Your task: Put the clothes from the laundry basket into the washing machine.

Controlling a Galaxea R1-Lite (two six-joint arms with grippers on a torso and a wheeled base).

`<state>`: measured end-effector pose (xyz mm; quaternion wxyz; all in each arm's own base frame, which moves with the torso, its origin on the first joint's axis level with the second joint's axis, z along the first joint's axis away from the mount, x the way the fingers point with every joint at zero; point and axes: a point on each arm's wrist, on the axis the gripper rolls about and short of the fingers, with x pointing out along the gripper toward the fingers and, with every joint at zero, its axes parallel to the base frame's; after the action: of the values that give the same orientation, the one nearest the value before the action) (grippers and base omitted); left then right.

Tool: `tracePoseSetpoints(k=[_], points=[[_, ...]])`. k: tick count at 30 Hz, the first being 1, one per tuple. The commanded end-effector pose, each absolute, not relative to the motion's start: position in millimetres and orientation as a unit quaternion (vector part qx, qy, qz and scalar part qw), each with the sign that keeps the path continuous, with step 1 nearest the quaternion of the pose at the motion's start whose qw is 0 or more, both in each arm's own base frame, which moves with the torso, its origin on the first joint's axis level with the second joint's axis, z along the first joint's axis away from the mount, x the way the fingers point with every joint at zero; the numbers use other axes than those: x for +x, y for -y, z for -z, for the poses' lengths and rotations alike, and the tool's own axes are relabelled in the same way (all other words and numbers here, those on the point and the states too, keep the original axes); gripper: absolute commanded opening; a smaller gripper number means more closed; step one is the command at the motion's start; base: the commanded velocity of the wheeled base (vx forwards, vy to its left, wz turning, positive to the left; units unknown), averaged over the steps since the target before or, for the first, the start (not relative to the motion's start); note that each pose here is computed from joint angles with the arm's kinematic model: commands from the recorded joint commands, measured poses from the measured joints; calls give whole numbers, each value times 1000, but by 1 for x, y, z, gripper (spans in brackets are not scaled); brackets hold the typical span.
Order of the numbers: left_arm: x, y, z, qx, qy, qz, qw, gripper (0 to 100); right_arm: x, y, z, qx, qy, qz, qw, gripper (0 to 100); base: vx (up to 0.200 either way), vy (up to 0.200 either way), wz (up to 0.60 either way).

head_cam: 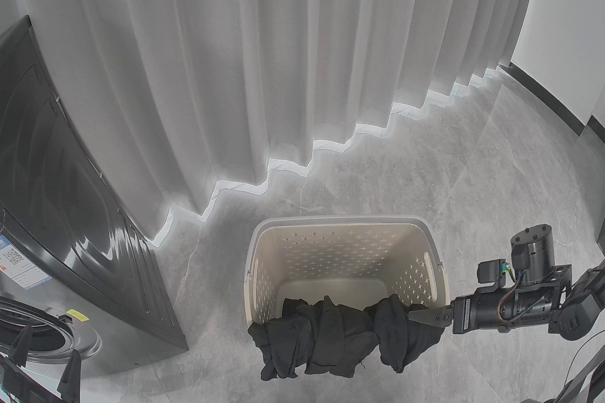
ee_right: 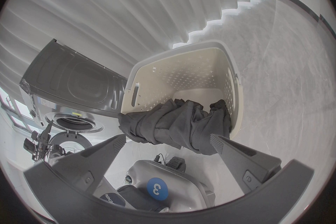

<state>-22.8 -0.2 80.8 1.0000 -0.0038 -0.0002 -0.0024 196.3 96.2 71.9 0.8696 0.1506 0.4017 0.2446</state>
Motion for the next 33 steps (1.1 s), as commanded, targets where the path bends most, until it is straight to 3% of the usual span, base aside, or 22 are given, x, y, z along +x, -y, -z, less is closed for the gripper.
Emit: tracePoseSetpoints(k=[1,7,10,33], points=[[-23,0,-76,-4,1,2,1000,100,203,-100,-49,142,-438,-232,857,100,0,0,0],[-23,0,-76,-4,1,2,1000,100,209,-103,-35,136,-447,-218,857,100,0,0,0],[-23,0,-76,-4,1,2,1000,100,212,-102,-20,121,-448,-184,867,100,0,0,0],[-23,0,-75,-5,0,2,1000,100,213,-102,2,115,-448,-167,871,100,0,0,0]])
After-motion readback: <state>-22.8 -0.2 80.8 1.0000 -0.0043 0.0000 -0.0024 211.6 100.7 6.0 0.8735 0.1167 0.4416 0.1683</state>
